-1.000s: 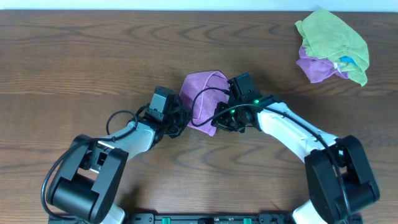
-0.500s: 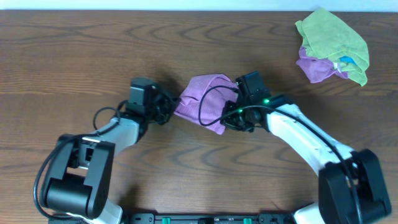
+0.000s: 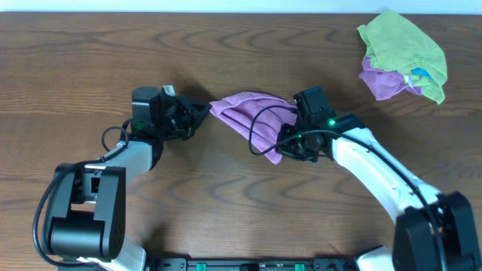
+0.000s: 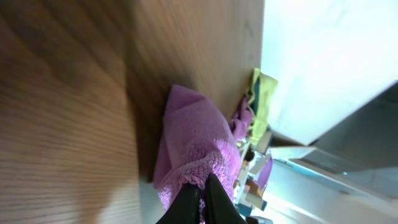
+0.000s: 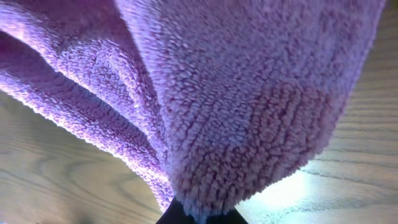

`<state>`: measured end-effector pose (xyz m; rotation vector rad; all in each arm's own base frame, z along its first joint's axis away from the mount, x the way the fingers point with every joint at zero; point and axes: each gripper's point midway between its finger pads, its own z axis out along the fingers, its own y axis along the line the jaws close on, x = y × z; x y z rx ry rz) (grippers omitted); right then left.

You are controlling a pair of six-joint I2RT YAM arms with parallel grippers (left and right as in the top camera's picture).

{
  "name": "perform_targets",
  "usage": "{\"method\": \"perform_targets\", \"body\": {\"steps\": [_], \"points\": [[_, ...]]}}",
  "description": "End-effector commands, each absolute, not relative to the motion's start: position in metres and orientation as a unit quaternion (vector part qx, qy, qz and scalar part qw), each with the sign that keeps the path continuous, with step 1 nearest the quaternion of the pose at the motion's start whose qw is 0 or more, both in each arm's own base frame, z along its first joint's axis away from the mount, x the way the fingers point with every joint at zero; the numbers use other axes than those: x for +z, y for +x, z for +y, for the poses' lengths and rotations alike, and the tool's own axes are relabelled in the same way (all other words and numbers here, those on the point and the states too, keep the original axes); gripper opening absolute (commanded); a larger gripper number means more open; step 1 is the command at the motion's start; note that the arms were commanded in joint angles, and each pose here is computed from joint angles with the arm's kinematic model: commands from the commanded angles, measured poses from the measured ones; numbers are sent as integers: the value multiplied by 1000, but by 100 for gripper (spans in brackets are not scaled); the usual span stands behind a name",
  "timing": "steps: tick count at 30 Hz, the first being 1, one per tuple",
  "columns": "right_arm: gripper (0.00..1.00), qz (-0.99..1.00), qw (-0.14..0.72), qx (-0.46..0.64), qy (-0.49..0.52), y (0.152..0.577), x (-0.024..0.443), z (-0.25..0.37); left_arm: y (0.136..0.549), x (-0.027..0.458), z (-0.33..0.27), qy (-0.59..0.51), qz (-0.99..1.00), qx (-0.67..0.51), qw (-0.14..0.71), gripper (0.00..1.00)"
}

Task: Fold the cloth
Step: 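Lift and stretch the pink cloth apart between both grippers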

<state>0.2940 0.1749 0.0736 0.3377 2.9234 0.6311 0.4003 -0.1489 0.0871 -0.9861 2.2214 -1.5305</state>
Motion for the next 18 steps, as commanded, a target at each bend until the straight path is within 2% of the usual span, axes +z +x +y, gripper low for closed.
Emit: {"method": "perform_targets", "body": {"steps": [1,11,18], "points": [[1,967,127,191,110,303,98,159,410,105,-136,-345,753,-539,156,6],[1,933,232,260,87,332,160,176,423,173,-133,-310,729,-574,210,6],[1,902,323,275,81,368,205,177,438,217,-133,-292,710,-592,243,6]]}}
